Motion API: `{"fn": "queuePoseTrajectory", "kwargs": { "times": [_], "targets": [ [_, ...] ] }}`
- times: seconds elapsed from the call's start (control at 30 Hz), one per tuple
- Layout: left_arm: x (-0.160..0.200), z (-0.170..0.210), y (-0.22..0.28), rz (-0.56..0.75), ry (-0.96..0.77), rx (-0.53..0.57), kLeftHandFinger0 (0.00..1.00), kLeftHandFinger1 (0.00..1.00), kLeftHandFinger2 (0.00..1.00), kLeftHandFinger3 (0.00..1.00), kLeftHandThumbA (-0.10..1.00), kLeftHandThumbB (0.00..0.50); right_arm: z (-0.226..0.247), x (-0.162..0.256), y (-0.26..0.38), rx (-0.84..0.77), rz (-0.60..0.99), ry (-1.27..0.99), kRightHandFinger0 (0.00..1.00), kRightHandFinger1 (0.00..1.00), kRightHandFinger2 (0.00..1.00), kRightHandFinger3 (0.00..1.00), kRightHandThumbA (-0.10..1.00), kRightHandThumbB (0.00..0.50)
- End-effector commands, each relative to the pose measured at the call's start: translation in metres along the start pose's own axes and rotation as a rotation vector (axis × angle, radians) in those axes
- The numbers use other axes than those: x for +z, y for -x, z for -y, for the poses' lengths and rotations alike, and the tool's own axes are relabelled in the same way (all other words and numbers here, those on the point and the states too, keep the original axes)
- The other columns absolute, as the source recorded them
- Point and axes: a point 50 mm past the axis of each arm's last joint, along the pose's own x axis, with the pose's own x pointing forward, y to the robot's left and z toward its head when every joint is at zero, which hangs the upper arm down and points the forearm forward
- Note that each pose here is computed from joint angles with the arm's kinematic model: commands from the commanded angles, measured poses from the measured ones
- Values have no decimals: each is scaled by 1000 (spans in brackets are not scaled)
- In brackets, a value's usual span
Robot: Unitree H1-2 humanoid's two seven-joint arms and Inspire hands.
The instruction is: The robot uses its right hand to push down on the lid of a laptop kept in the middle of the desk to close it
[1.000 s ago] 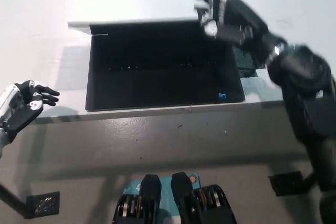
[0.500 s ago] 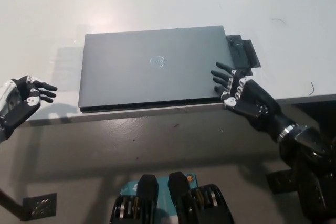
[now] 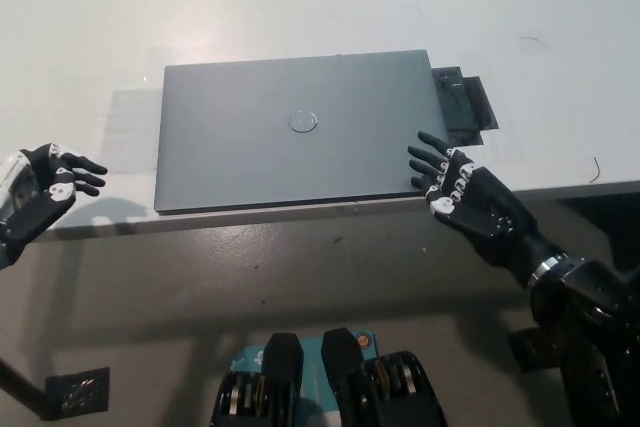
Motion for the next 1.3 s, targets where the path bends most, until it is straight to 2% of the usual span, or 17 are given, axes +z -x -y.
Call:
{"fn": "queuePoseTrajectory", "kwargs": {
  "times": [0.0, 0.03, 0.07, 0.13, 0.2, 0.33, 0.57, 0.63, 0.67, 0.8, 0.9, 1.1, 1.27],
  "targets": [
    [17, -14, -2, 48, -35, -6, 557, 519, 532, 499, -100, 110, 0, 15, -5, 11, 17, 2, 1000, 1000, 1000, 1000, 127, 177],
    [17, -14, -2, 34, -22, 4, 547, 508, 517, 486, -100, 129, 1, 23, -6, 22, 28, 16, 1000, 1000, 1000, 1000, 125, 167],
    [16, -14, -1, 40, -21, -2, 542, 505, 515, 483, -100, 122, 2, 25, -6, 25, 33, 20, 1000, 1000, 1000, 1000, 128, 170],
    [17, -14, 0, 39, -44, -4, 566, 530, 539, 496, -100, 104, 3, 33, -5, 34, 59, 22, 1000, 1000, 985, 1000, 148, 205],
    [15, -13, 2, 31, -48, 2, 576, 545, 554, 498, -100, 114, 5, 45, 0, 49, 100, 30, 1000, 1000, 954, 1000, 157, 211],
    [14, -14, 3, 22, -31, 9, 604, 565, 572, 488, -82, 130, 9, 65, 15, 26, 132, 26, 1000, 1000, 950, 1000, 133, 205],
    [15, -14, 3, 11, -25, 9, 562, 537, 550, 502, -100, 122, 40, 96, 74, -50, 217, 110, 1000, 1000, 959, 1000, 180, 207],
    [14, -15, 4, 18, -36, 12, 562, 536, 548, 502, -100, 123, 50, 97, 90, -81, 227, 108, 1000, 1000, 965, 1000, 175, 211],
    [14, -15, 4, 20, -30, 14, 563, 535, 547, 502, -100, 122, 56, 98, 98, -109, 216, 137, 1000, 1000, 977, 1000, 218, 219],
    [13, -15, 5, 24, -26, 11, 543, 527, 538, 496, -100, 122, 68, 97, 118, -159, 217, 148, 1000, 1000, 963, 1000, 221, 203],
    [13, -15, 6, 23, -18, 18, 555, 536, 545, 493, -100, 125, 81, 91, 134, -207, 201, 140, 1000, 1000, 957, 1000, 205, 217],
    [11, -16, 9, 10, -27, 17, 563, 537, 541, 491, -100, 129, 86, 84, 141, -232, 187, 129, 1000, 1000, 947, 1000, 184, 202],
    [15, -16, 6, 24, -30, 17, 562, 539, 556, 499, -100, 127, 88, 81, 141, -249, 167, 149, 1000, 1000, 938, 1000, 220, 214]
  ]
}}
